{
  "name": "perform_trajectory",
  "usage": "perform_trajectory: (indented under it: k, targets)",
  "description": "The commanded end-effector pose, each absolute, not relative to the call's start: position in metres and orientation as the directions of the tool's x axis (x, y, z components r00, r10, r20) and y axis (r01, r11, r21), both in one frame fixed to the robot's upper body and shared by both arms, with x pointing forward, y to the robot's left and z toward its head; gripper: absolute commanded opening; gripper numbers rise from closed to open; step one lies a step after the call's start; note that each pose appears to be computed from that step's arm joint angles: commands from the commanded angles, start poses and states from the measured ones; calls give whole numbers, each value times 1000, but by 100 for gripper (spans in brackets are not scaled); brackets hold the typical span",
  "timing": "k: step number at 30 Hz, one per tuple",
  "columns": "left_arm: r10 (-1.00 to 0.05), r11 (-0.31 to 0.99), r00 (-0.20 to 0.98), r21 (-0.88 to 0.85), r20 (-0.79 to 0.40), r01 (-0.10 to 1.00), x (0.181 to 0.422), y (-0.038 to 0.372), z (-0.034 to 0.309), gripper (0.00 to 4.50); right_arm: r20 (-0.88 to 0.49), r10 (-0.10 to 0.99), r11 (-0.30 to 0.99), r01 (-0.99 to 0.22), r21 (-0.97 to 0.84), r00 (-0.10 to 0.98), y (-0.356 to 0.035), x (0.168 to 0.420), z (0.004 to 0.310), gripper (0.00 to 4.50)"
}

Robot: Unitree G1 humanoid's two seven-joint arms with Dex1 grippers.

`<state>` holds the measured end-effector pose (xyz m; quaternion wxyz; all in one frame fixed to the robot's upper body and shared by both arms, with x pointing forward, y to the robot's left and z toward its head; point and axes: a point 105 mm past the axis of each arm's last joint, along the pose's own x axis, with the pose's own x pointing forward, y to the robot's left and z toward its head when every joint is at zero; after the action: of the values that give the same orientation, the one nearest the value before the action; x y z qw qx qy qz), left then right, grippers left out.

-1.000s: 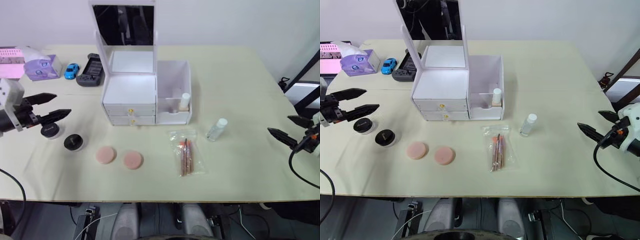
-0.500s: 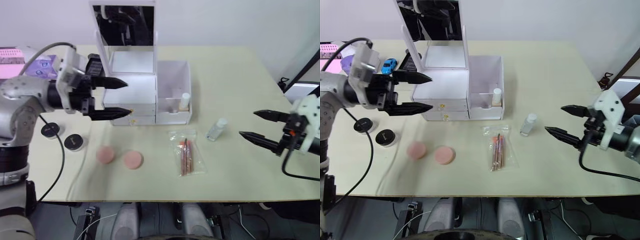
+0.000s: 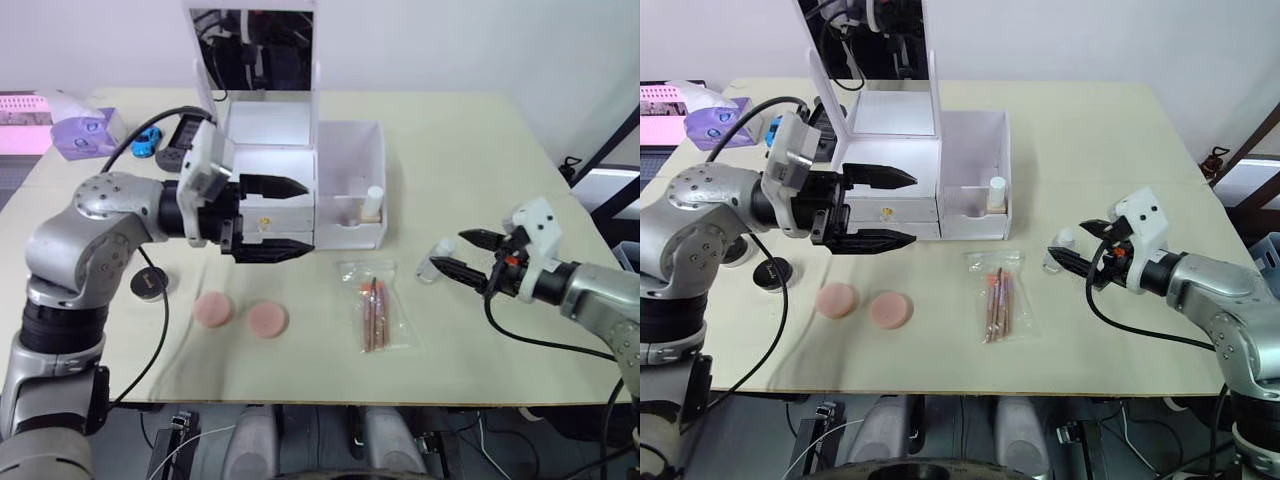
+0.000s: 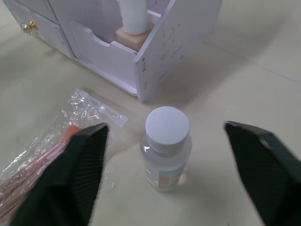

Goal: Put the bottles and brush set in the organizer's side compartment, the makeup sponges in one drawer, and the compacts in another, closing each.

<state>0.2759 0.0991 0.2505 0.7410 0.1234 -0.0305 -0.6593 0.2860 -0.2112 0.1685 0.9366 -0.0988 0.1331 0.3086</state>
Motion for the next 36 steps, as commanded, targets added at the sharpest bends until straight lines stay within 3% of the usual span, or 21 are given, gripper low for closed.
perform_trajectory:
  k: [1, 11, 16, 24, 36]
  targets:
    - [-985, 99, 132, 257, -112, 961, 271, 98, 255, 450, -270, 559, 784, -606, -136, 784, -208, 290, 178, 365]
    - [-976, 142, 184, 298, -116, 944, 277, 101, 253, 450, -267, 573, 785, -613, -93, 775, -204, 293, 173, 365]
    - [-975, 152, 194, 308, -109, 939, 278, 100, 252, 450, -270, 570, 791, -607, -75, 776, -202, 293, 168, 137]
    - [-971, 178, 218, 320, -96, 931, 282, 104, 256, 450, -235, 588, 780, -620, -88, 774, -203, 289, 177, 137]
    - [-935, 311, 344, 271, -84, 911, 295, 136, 244, 450, -128, 783, 593, -793, -141, 609, -155, 284, 260, 137]
